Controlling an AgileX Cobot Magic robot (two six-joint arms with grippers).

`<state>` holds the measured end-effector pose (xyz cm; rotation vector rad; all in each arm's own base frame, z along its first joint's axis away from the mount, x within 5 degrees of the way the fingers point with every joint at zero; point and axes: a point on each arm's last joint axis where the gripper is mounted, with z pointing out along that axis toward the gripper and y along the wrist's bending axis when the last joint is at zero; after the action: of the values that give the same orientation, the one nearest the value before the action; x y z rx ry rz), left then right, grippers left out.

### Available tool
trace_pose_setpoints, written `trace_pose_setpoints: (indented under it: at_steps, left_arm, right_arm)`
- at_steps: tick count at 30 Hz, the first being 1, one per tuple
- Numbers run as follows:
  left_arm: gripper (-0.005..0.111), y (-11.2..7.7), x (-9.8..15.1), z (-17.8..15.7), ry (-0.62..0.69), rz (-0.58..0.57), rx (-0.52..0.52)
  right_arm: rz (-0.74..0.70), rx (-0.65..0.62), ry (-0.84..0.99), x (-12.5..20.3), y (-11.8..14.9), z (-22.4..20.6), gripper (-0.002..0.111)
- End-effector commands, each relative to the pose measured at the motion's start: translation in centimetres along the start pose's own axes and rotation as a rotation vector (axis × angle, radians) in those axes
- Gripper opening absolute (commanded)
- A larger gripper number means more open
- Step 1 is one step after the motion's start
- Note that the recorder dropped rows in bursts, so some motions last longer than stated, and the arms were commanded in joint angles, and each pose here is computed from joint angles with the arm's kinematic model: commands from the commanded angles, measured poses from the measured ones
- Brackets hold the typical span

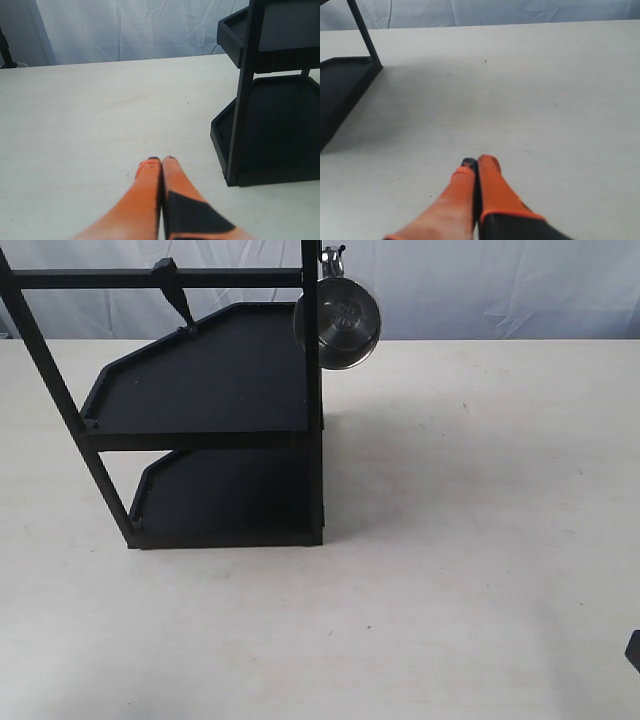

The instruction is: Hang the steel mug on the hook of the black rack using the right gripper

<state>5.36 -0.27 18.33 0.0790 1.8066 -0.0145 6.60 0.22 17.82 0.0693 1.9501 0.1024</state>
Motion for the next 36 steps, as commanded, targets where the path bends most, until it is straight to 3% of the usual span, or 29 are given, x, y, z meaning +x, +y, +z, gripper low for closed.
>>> trace_pose_setpoints:
  at_steps: [1,36]
  left_arm:
    - [0.000,-0.01,-0.15,0.01,-0.010,-0.004,0.002]
    - [0.000,-0.01,-0.15,0.01,-0.010,-0.004,0.002]
  right_arm:
    - [-0.046,-0.022,-0.030,0.04,0.17,-0.19,0.000]
    - [-0.117,-0.036,-0.110,-0.08,0.26,-0.98,0.000]
